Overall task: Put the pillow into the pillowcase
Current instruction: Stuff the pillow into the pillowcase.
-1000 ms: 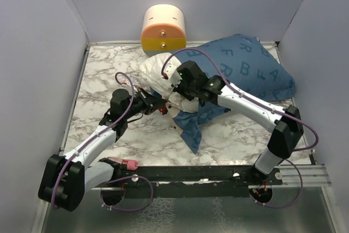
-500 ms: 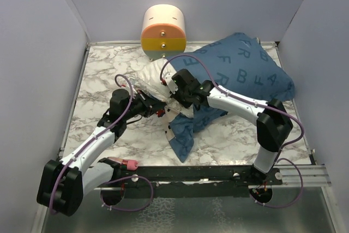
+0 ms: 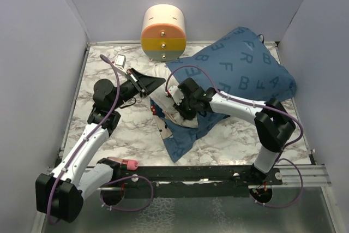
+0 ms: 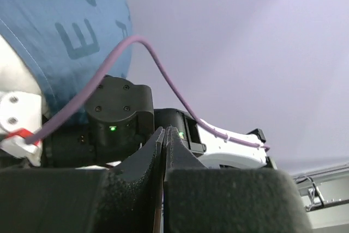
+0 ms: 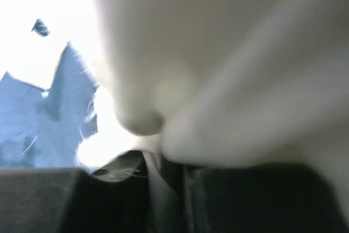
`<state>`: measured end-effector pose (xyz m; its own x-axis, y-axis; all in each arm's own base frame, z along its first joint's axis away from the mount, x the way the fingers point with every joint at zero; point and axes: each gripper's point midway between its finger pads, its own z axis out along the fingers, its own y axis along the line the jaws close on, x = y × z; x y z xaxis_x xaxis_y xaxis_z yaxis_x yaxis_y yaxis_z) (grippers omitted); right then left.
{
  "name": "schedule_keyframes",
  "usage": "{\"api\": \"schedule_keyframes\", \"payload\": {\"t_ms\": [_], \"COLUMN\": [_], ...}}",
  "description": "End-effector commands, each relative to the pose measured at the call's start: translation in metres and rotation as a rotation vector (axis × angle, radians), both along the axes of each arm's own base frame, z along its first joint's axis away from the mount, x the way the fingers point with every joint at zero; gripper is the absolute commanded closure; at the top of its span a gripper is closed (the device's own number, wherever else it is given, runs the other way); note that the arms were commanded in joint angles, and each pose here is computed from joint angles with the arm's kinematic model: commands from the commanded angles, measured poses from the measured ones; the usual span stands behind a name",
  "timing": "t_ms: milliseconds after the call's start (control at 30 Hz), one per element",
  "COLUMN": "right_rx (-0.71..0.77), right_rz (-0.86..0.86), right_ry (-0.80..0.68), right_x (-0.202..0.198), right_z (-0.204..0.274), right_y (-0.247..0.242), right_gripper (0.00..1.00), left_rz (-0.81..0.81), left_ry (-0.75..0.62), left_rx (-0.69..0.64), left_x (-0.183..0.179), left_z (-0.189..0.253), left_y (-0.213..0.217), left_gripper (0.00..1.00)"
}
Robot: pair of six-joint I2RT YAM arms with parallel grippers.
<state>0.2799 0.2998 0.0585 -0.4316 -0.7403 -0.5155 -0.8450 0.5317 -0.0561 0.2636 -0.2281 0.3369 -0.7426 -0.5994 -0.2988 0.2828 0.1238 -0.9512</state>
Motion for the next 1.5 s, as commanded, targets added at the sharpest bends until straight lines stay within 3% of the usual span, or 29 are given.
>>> {"api": "schedule_keyframes", "payload": {"t_ms": [0, 233, 433, 500, 700, 767, 1000, 1467], "right_rx": [0.070, 0.190, 0.199, 0.161, 0.062, 0.052, 0.041, 0.056], "right_rz": [0.090, 0.031, -0.034, -0.086, -0.250, -0.289, -0.368, -0.355], "right_ry": [0.254, 0.136, 0.054, 0.034, 0.026, 0.016, -0.009, -0.004], "right_x": [-0.058, -0.038, -0.014, -0.005, 0.016, 0.023, 0.034, 0.035], "right_z": [-0.005, 0.053, 0.075, 0.070, 0.047, 0.047, 0.051, 0.056], "right_y": [-0.014, -0.001, 0.002, -0.006, -0.038, -0.043, -0.049, -0.045], "right_gripper": [0.76, 0.38, 0.34, 0.39, 0.91, 0.98, 0.99, 0.99], "left_rz": [-0.003, 0.081, 0.060, 0.054, 0.058, 0.060, 0.100, 0.144], "left_ry": [-0.011, 0.072, 0.221, 0.247, 0.243, 0.239, 0.275, 0.275], "left_rx": [0.002, 0.213, 0.255, 0.285, 0.334, 0.340, 0.374, 0.366], "left_x": [-0.001, -0.004, -0.027, -0.030, -0.028, -0.025, -0.003, 0.039], "left_z": [-0.011, -0.076, -0.148, -0.165, -0.197, -0.203, -0.226, -0.237], "left_y": [0.011, 0.028, 0.030, 0.027, 0.002, -0.008, -0.023, -0.050], "left_gripper": [1.00, 1.00, 0.80, 0.76, 0.68, 0.67, 0.66, 0.63]}}
